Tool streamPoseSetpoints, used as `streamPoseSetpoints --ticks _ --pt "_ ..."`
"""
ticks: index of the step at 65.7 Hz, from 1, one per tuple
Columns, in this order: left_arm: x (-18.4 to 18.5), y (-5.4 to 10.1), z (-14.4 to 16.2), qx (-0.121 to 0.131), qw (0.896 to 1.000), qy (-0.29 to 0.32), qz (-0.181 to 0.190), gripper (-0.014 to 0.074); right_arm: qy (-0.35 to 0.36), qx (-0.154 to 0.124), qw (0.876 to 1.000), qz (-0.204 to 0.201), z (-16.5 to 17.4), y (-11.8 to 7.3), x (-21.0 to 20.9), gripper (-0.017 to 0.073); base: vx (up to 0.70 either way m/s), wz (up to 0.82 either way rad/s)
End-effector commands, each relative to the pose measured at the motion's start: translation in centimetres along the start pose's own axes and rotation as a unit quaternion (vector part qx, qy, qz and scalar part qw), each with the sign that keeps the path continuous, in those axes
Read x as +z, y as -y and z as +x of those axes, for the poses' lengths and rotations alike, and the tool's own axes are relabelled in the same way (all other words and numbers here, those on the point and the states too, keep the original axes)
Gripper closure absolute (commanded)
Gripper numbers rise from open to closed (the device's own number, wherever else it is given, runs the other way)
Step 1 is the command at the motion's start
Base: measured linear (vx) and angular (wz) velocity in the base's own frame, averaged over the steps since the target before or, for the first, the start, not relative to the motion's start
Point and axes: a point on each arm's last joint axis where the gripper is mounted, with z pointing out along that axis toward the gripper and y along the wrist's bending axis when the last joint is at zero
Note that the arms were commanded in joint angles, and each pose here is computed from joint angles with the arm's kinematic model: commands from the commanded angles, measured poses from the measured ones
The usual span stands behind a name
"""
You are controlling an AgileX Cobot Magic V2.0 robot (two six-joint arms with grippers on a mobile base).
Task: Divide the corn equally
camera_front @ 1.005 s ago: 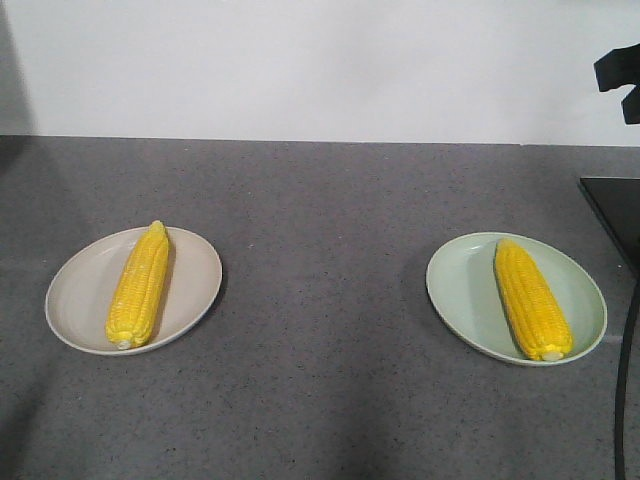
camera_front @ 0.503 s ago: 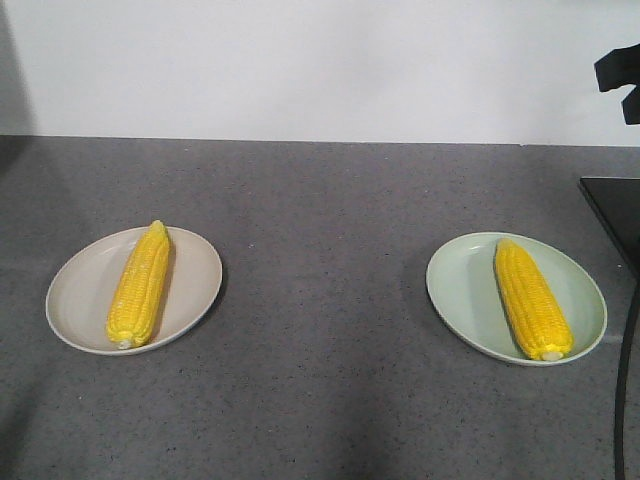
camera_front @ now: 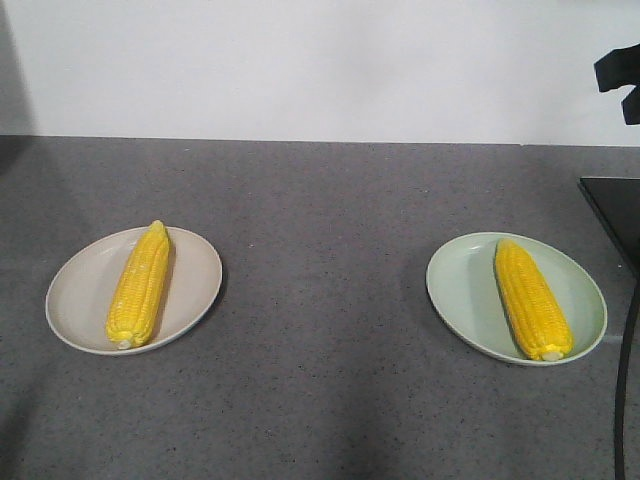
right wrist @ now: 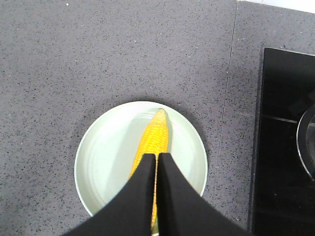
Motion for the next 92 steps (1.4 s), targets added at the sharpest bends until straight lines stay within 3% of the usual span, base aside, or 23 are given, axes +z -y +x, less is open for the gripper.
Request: streamPoseSetpoints --ticks 1,33,41,54,67,83,92 --pt "-0.1 0.0 0.2 -0.005 0.999 0.033 0.004 0.0599 0.046 -0.001 0.999 0.004 -0.5 -0.1 -1.9 0.0568 0.0 0.0" --pt "-0.1 0.0 0.2 -0.005 0.999 0.033 0.004 0.0599 0.047 -0.002 0.999 0.005 -0.5 0.0 -1.9 0.0568 0.0 0.0" --pt "-0.1 0.0 0.2 -0.005 0.999 0.033 0.004 0.0599 0.101 -0.015 0.994 0.044 -1.3 0.7 -2.4 0.0567 0.0 0.0" --pt "-0.1 0.0 0.2 -0.005 0.999 0.033 0.004 0.0599 0.167 -0.017 0.985 0.047 0.0 0.4 -4.1 0.0567 0.0 0.0" --pt "-0.1 0.0 0.2 -0.005 0.999 0.033 0.004 0.0599 0.275 -0.024 0.959 0.067 6.0 -0.1 -4.2 0.0567 0.0 0.0" --pt "-0.1 0.0 0.2 -0.005 0.999 0.033 0.004 0.0599 0.322 -0.01 0.945 0.058 16.6 -1.1 -0.1 0.0567 0.0 0.0" --pt "-0.1 0.0 0.2 -0.005 0.999 0.033 0.004 0.0599 0.362 -0.011 0.93 0.063 22.0 -1.5 2.4 0.0567 0.0 0.0"
